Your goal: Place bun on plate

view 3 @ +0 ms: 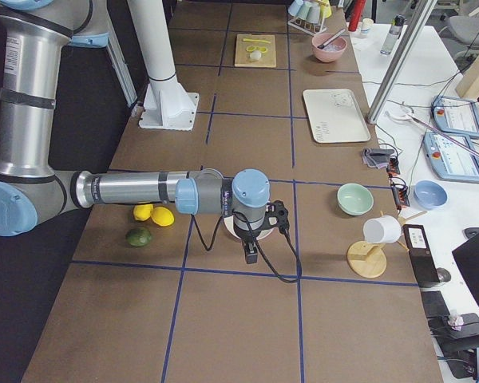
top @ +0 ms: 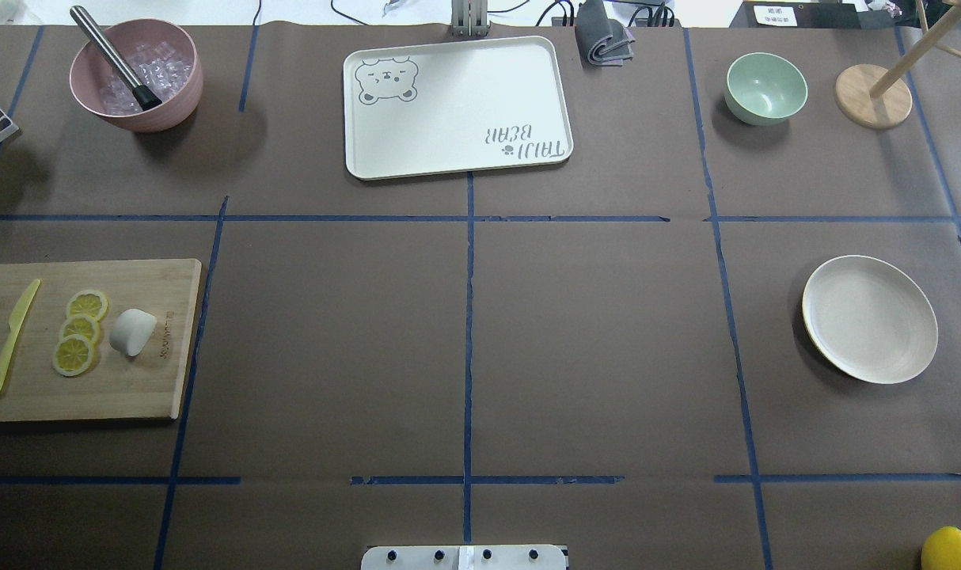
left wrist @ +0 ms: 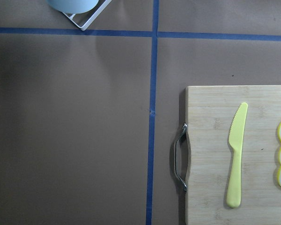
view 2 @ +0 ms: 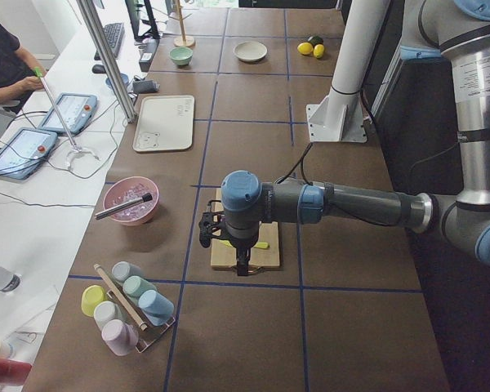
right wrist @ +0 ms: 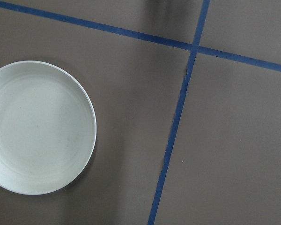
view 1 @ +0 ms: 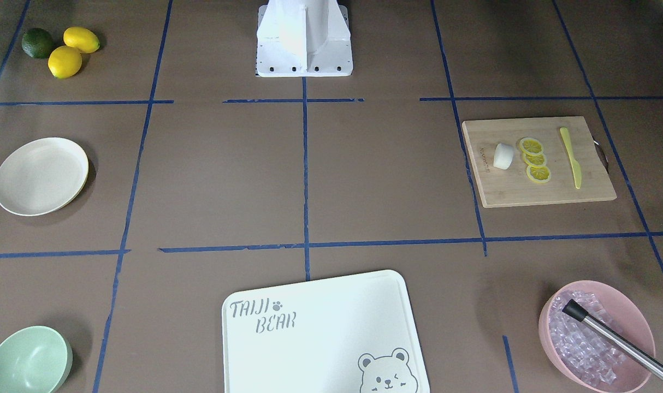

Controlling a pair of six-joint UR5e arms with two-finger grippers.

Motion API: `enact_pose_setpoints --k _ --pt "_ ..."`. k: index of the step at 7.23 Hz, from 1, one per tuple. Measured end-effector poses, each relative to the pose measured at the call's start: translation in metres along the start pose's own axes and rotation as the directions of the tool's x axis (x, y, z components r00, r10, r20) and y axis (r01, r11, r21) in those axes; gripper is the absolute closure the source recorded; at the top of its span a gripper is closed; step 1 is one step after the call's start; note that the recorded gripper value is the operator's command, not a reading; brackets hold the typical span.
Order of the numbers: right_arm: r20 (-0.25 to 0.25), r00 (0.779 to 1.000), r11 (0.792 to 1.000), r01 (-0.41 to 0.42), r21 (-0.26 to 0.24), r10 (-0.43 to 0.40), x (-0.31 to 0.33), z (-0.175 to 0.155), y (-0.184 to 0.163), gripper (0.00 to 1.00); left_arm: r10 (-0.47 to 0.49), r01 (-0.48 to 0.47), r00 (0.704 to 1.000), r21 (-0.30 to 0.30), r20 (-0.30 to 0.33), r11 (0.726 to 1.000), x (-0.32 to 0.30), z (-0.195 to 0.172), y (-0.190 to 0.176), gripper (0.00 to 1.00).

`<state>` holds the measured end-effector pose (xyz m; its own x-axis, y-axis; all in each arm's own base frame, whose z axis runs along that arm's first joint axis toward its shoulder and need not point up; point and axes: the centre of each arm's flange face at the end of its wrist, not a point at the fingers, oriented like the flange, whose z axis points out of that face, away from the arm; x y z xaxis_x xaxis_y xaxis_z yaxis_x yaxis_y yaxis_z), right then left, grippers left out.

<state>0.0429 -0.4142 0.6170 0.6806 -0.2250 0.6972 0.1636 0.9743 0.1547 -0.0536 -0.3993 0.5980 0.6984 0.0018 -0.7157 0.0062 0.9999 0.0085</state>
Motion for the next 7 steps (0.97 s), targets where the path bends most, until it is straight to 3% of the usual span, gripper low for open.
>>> enact_pose_setpoints --k 7 --pt "0.016 1.0 1.0 -0.016 -0.019 0.016 0.009 0.011 0.003 0.0 0.016 -0.016 1.0 0.015 -0.005 1.0 0.006 -0.005 0.0 0.0"
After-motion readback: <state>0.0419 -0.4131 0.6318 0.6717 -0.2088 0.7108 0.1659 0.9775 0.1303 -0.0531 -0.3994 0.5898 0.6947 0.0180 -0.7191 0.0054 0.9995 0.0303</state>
